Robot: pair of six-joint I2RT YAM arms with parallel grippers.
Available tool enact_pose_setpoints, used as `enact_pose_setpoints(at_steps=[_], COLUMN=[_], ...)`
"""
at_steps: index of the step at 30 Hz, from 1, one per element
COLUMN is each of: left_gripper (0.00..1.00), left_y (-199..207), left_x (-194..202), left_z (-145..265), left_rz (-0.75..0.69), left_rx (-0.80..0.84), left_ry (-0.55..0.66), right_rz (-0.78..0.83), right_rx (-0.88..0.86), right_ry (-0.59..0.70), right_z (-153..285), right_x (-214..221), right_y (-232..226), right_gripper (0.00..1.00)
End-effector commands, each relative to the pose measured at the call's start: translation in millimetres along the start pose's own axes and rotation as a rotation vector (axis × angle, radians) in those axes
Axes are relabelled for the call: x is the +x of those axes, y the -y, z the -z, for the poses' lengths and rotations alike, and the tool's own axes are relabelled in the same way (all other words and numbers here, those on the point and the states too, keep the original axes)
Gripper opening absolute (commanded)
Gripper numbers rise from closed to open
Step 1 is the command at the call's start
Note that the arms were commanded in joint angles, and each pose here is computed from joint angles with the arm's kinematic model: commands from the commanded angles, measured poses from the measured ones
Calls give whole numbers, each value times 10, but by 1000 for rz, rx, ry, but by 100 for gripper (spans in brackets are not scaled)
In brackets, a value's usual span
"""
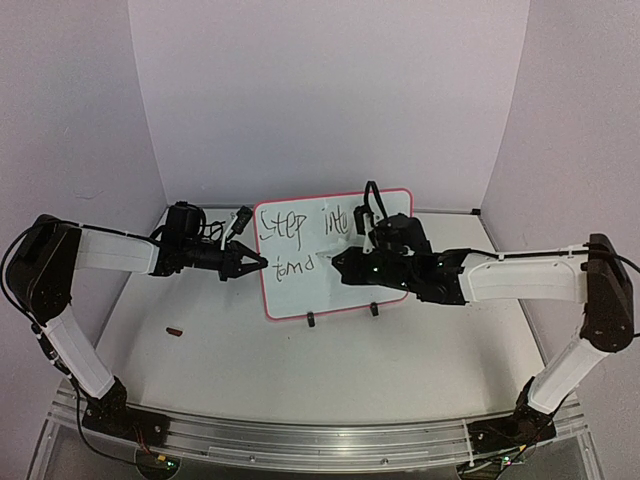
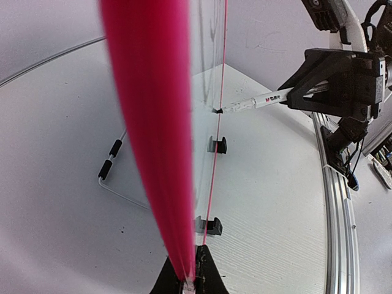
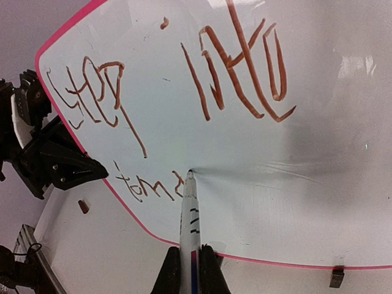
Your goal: Write a sentence on the whiteboard
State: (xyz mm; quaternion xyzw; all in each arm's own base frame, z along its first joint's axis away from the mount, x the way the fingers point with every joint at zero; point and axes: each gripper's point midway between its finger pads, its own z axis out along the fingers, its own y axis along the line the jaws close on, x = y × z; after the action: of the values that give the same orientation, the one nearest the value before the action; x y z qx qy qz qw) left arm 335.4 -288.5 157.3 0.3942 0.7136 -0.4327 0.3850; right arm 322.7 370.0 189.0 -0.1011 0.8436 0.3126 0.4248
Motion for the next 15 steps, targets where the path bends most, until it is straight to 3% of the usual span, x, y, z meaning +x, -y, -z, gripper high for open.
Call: enact_pose_setpoints(at_steps=[1, 15], left_gripper=[0, 0], left_y=[-221, -220], left_x=[224, 222], left_z=[-11, -9], left_rz=[11, 10], left_rx=[-123, -123], left_ry=[-74, -73], right_rz=[-18, -48], right_rx=[42, 29], right_ry=[0, -121], right_z=[-48, -128], right_x=[-12, 364], right_y=[82, 149], right_gripper=[0, 0])
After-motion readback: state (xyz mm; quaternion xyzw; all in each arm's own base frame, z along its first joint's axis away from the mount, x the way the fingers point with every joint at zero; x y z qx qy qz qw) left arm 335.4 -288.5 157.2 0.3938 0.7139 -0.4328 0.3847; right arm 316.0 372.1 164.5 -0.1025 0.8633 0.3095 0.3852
